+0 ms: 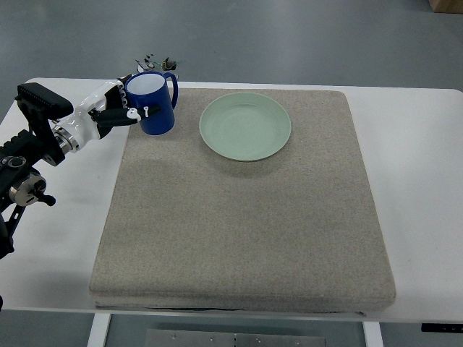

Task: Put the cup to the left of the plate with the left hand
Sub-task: 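Lower the blue mug onto the pad beside the plate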

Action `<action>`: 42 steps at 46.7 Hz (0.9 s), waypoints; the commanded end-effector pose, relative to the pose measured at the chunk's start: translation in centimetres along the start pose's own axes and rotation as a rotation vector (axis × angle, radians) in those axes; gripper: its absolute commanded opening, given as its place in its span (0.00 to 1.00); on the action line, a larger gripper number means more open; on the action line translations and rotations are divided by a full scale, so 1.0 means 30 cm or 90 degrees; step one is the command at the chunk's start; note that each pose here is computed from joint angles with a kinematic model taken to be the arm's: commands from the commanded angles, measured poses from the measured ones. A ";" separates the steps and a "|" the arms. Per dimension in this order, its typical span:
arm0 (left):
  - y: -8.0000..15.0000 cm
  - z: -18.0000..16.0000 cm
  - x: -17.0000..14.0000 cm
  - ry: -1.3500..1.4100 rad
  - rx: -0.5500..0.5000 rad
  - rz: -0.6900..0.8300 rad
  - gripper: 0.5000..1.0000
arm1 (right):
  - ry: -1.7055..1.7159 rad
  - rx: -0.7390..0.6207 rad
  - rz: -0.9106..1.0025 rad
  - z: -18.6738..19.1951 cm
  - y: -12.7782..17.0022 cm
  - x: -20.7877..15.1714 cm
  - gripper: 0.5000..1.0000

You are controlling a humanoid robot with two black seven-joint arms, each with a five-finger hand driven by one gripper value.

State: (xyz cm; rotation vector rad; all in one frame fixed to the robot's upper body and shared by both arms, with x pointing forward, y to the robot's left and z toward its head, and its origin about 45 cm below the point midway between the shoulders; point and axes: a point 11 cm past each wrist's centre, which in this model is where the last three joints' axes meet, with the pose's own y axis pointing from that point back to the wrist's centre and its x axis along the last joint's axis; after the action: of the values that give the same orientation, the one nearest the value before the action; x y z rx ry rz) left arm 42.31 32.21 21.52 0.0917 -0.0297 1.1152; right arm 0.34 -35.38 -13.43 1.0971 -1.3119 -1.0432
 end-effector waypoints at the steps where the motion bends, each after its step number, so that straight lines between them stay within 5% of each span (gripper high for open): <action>1: 0.011 -0.026 0.016 0.008 0.005 0.012 0.00 | 0.000 0.000 0.000 0.000 0.000 -0.001 0.87; 17: 0.028 -0.087 0.017 0.015 0.018 0.017 0.05 | 0.000 0.000 0.001 0.000 0.000 0.001 0.87; 22: 0.030 -0.101 0.016 0.016 0.025 0.017 0.25 | 0.000 0.000 0.000 0.000 0.000 -0.001 0.87; 30: 0.028 -0.116 0.000 0.012 0.036 0.008 0.35 | 0.000 0.000 0.001 0.000 0.000 0.001 0.87; 32: 0.028 -0.120 -0.004 0.011 0.039 0.006 0.47 | 0.000 0.000 0.000 0.000 0.000 -0.001 0.87; 42: 0.027 -0.131 -0.017 0.004 0.047 -0.003 0.70 | 0.000 0.000 0.001 0.000 0.000 0.001 0.87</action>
State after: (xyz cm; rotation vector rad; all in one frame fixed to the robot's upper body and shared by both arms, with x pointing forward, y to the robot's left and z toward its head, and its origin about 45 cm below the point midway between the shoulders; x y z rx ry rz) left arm 41.32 32.55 17.72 0.1483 0.0188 1.1154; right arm 0.33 -35.39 -13.43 1.0966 -1.3120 -1.0430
